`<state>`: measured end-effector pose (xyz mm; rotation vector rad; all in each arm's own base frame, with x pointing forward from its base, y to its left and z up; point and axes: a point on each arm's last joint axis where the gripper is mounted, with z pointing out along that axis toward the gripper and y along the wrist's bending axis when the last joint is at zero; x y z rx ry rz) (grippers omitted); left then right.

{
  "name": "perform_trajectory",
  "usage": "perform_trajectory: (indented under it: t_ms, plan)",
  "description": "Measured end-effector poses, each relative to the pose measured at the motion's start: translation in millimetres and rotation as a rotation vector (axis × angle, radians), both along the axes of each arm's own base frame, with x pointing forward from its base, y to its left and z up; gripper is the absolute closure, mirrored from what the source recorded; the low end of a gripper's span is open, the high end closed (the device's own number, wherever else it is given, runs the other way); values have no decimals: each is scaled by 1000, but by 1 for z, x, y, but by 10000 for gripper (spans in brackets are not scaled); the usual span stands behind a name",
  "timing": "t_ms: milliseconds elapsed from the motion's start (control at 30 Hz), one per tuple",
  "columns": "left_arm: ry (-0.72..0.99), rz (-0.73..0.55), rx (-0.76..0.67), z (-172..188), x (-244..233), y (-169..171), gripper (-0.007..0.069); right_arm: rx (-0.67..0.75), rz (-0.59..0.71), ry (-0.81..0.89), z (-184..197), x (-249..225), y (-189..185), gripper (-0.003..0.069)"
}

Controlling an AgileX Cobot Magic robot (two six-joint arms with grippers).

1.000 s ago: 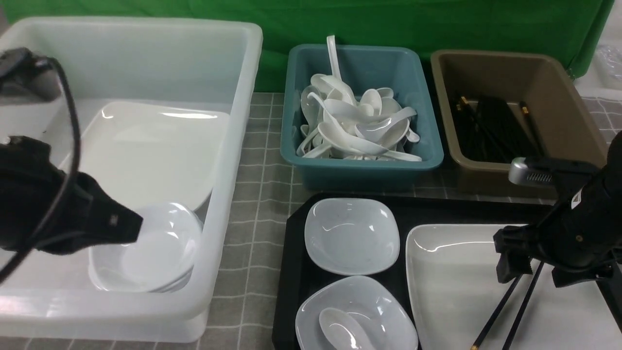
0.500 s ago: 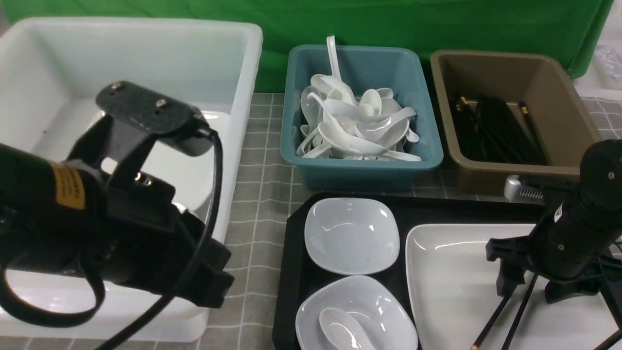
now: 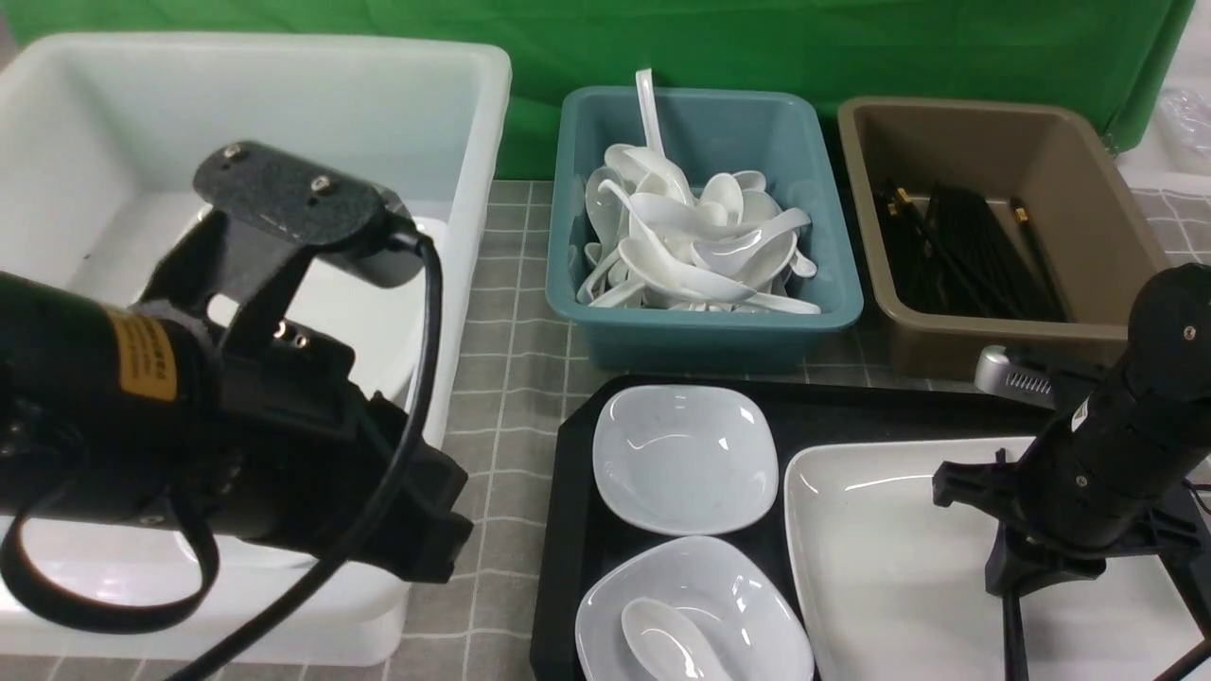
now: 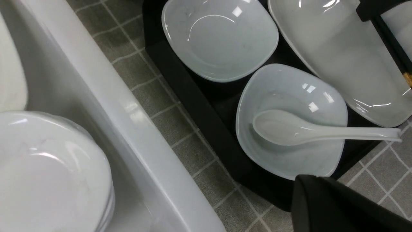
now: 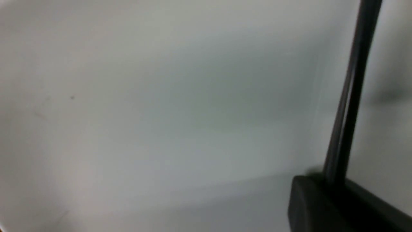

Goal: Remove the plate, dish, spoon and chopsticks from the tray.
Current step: Use the right arm to grab a pair of chopsticks from the plate, then use the right arm to put the chopsticks into the small storage box on the right

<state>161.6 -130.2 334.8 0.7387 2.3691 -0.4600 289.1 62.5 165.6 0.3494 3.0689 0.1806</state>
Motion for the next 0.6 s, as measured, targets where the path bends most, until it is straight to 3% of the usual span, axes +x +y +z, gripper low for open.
perform_trajectory:
  t_ms: [233, 600]
  plan:
    - [-14, 4, -16, 1, 1, -1, 627, 5, 45, -44, 9, 2, 1, 589]
    - [-118, 44, -132, 8, 16, -11, 627, 29, 94, -202, 76, 2, 2, 589]
